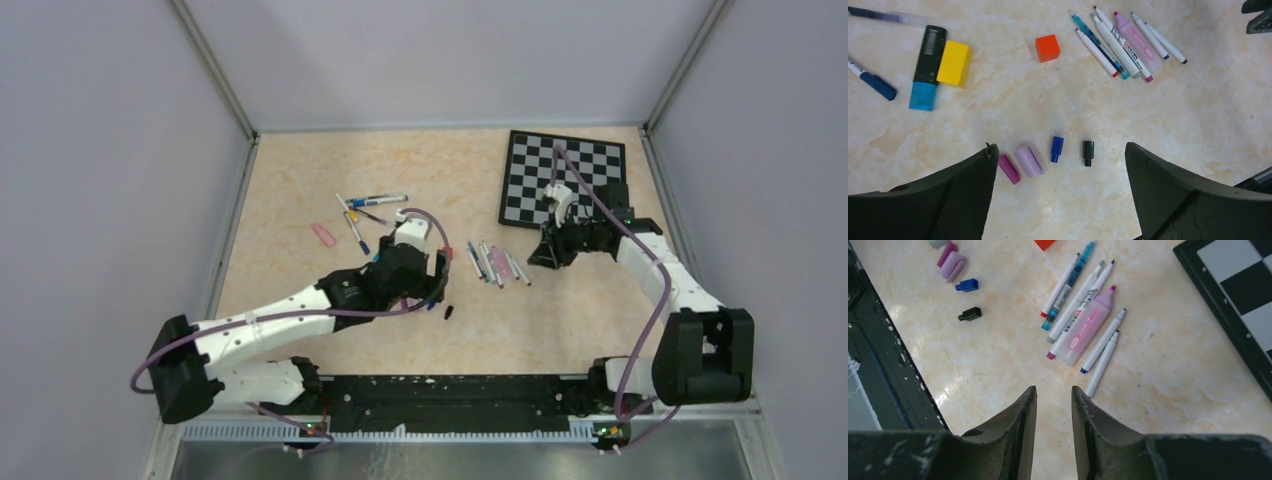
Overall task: Open the pen caps
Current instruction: Pick up the pen from the center of the board.
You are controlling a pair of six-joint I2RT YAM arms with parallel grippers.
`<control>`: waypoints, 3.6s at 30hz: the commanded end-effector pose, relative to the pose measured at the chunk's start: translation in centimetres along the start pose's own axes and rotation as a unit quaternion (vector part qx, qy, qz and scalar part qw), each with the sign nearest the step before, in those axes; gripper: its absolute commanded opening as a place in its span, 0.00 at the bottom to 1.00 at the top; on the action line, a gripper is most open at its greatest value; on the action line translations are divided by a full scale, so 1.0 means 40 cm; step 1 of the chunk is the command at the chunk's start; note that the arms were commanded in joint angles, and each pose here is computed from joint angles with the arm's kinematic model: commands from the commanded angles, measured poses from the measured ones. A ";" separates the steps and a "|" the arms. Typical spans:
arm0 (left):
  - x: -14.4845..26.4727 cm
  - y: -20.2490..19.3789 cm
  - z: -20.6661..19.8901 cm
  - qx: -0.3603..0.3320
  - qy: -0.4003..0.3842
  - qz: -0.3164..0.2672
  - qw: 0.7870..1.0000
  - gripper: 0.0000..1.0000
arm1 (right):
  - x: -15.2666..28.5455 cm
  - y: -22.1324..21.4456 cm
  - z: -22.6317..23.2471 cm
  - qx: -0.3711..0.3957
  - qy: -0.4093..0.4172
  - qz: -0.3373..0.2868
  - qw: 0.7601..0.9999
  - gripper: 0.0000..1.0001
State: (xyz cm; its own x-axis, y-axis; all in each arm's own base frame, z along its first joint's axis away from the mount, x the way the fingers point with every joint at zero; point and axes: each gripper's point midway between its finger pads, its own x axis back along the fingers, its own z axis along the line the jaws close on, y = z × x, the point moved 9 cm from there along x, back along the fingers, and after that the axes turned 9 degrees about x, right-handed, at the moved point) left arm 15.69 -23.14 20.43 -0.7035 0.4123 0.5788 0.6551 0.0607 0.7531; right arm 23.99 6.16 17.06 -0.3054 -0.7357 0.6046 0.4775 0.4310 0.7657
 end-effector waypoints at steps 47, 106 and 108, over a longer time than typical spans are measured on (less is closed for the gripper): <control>-0.231 0.222 0.684 0.370 0.321 0.027 0.871 0.70 | 0.039 0.039 0.047 0.133 -0.024 -0.134 0.982 0.62; -0.049 0.252 0.472 0.356 -0.041 -0.085 0.930 0.13 | 0.048 0.043 0.102 0.168 0.060 -0.169 0.969 0.62; -0.028 0.250 0.425 0.364 -0.089 -0.103 0.921 0.13 | 0.054 0.047 0.117 0.178 0.085 -0.178 0.964 0.62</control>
State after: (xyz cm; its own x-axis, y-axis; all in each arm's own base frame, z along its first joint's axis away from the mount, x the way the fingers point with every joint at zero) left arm 28.66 -4.65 18.01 -0.7442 0.2266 0.6283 0.5684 0.7090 0.4175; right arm 20.96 7.42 18.85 -0.3144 -0.8801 0.3558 0.1588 0.3208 0.9337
